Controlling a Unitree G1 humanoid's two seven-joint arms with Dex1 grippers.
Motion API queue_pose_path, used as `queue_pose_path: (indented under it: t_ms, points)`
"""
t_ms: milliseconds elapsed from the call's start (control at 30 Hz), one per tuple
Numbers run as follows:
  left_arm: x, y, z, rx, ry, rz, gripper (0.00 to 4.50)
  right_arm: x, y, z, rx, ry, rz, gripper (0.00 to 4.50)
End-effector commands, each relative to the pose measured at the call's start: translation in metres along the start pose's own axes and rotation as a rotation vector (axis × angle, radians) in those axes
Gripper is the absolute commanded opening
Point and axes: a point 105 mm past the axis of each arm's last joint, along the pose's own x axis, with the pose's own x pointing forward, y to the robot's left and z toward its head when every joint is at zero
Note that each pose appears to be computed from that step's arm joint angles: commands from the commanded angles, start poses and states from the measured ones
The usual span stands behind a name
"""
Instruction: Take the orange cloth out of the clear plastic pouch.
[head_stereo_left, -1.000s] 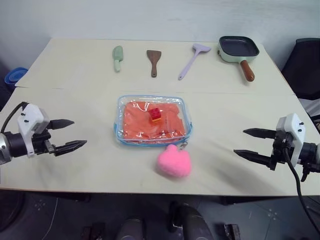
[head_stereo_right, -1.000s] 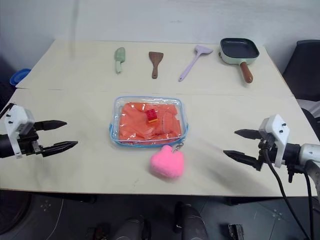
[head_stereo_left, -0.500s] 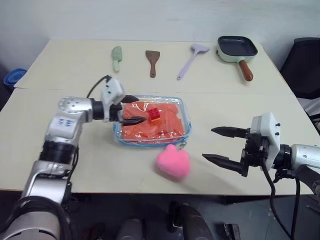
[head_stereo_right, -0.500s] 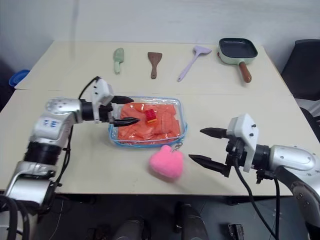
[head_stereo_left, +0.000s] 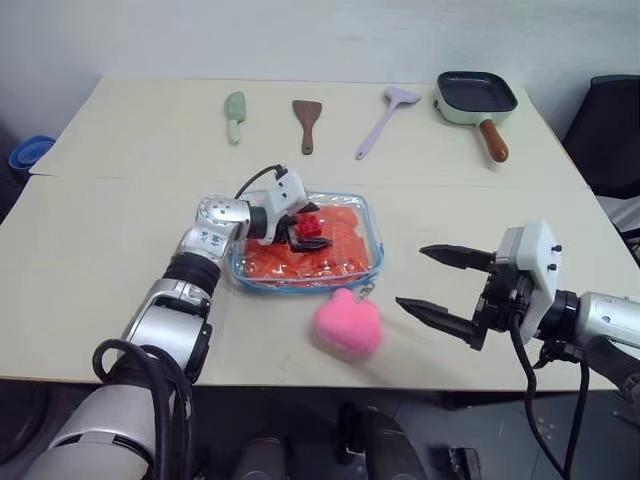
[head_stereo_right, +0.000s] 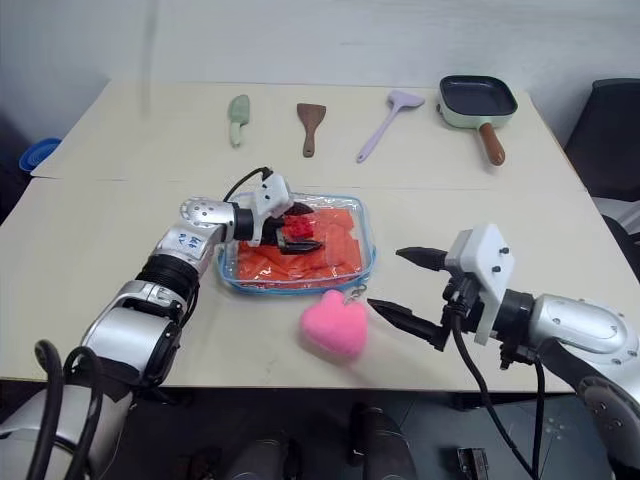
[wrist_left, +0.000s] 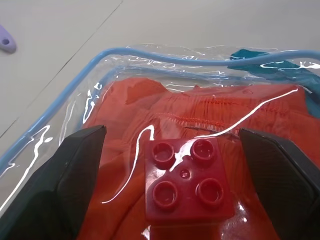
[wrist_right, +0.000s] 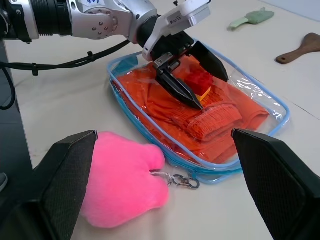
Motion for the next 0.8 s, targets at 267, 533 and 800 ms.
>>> queue_pose_path:
  t_ms: [267, 533, 800]
  points:
    - [-0.043, 0.010, 0.015, 0.022, -0.065, 0.045, 1.85, 0.008, -0.004, 0.012, -0.063, -0.024, 0.045, 4.50]
    - [-0.158, 0.037, 0.006, -0.090, -0.063, 0.426, 1.85, 0.033, -0.009, 0.018, -0.092, -0.047, 0.183, 4.50]
    - [-0.293, 0.016, -0.064, -0.259, 0.223, 0.906, 1.85, 0.051, -0.001, 0.022, -0.102, -0.080, 0.337, 4.50]
